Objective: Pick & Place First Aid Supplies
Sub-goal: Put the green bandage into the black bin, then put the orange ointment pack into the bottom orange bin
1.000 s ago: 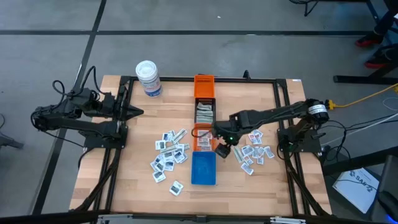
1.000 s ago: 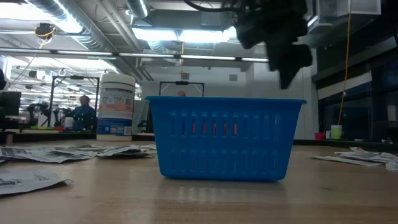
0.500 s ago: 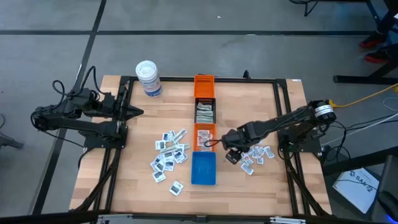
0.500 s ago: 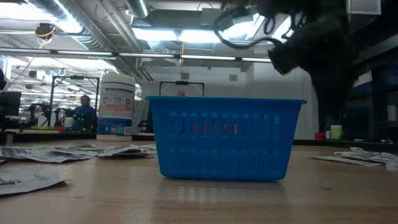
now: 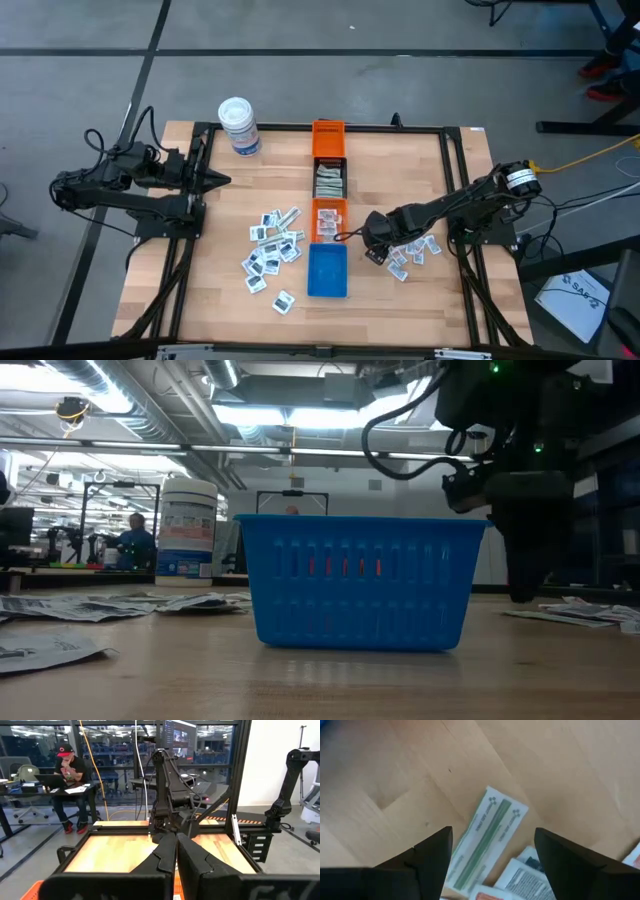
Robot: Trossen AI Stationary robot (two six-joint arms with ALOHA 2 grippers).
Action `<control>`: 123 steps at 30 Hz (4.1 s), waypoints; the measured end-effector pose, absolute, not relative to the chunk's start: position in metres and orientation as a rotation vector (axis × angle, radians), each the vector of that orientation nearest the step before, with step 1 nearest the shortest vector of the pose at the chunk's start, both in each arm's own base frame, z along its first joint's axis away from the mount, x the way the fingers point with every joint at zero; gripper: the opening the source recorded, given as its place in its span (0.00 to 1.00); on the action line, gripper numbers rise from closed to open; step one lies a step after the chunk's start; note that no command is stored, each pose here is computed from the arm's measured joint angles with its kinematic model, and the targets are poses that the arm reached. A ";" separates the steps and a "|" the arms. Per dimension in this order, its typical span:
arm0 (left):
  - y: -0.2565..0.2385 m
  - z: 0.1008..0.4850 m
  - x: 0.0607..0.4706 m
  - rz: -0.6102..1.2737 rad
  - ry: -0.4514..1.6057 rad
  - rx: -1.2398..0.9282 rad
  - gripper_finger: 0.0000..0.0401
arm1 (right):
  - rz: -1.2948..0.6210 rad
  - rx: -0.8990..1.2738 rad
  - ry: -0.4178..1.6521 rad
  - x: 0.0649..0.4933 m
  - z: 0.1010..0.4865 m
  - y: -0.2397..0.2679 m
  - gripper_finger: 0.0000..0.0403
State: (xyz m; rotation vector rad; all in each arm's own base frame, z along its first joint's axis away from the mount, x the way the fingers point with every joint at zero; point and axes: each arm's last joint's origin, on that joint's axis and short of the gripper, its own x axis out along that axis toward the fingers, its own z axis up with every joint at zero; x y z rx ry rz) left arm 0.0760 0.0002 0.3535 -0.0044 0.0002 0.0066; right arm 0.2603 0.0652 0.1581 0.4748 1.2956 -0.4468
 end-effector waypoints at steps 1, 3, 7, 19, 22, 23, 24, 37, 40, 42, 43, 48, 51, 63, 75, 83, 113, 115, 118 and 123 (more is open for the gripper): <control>0.000 0.353 0.076 0.006 0.000 -0.004 0.03 | -0.438 0.459 1.295 0.261 0.158 0.065 0.70; 0.000 0.353 0.076 0.006 0.001 -0.004 0.03 | -0.431 0.446 1.300 0.262 0.155 0.066 0.70; 0.000 0.353 0.076 0.007 0.000 -0.004 0.03 | -0.427 0.450 1.333 0.266 0.145 0.067 0.70; 0.000 0.353 0.076 0.006 0.001 -0.004 0.03 | -0.446 0.483 1.363 0.271 0.142 0.069 0.54; 0.000 0.353 0.076 0.006 0.001 -0.004 0.02 | -0.458 0.499 1.360 0.271 0.142 0.069 0.43; 0.000 0.353 0.076 0.007 0.001 -0.004 0.02 | -0.461 0.504 1.359 0.271 0.142 0.069 0.40; 0.000 0.353 0.076 0.006 0.001 -0.004 0.02 | -0.461 0.506 1.359 0.271 0.142 0.069 0.37; 0.000 0.353 0.076 0.006 0.000 -0.004 0.03 | -0.436 0.546 1.372 0.275 0.147 0.064 0.17; 0.000 0.353 0.076 0.006 0.000 -0.004 0.03 | -0.411 0.542 1.360 0.282 0.156 0.061 0.15; 0.000 0.353 0.076 0.006 0.001 -0.004 0.03 | -0.386 0.541 1.362 0.285 0.162 0.058 0.13; 0.000 0.353 0.076 0.007 0.001 -0.004 0.03 | -0.380 0.539 1.358 0.287 0.164 0.057 0.13; 0.000 0.353 0.076 0.007 0.000 -0.004 0.03 | -0.348 0.525 1.344 0.296 0.178 0.052 0.08; 0.000 0.353 0.076 0.006 0.001 -0.004 0.03 | -0.329 0.511 1.326 0.302 0.188 0.048 0.05; 0.000 0.353 0.076 0.006 0.001 -0.004 0.02 | -0.289 0.417 1.176 0.331 0.246 0.013 0.03; 0.000 0.353 0.076 0.007 0.000 -0.004 0.03 | -0.255 0.236 0.998 0.347 0.284 -0.035 0.03; 0.000 0.353 0.076 0.007 0.000 -0.004 0.03 | -0.212 0.020 0.896 0.354 0.289 -0.072 0.03; 0.000 0.353 0.076 0.007 0.000 -0.004 0.03 | -0.179 -0.042 0.989 0.380 0.219 -0.134 0.36; 0.000 0.353 0.076 0.006 0.000 -0.004 0.03 | -0.187 -0.026 0.987 0.380 0.219 -0.134 0.41; 0.000 0.353 0.076 0.006 0.001 -0.004 0.02 | -0.193 -0.003 0.984 0.380 0.219 -0.134 0.48; 0.000 0.353 0.076 0.007 0.000 -0.004 0.02 | -0.218 0.055 0.976 0.380 0.220 -0.133 0.56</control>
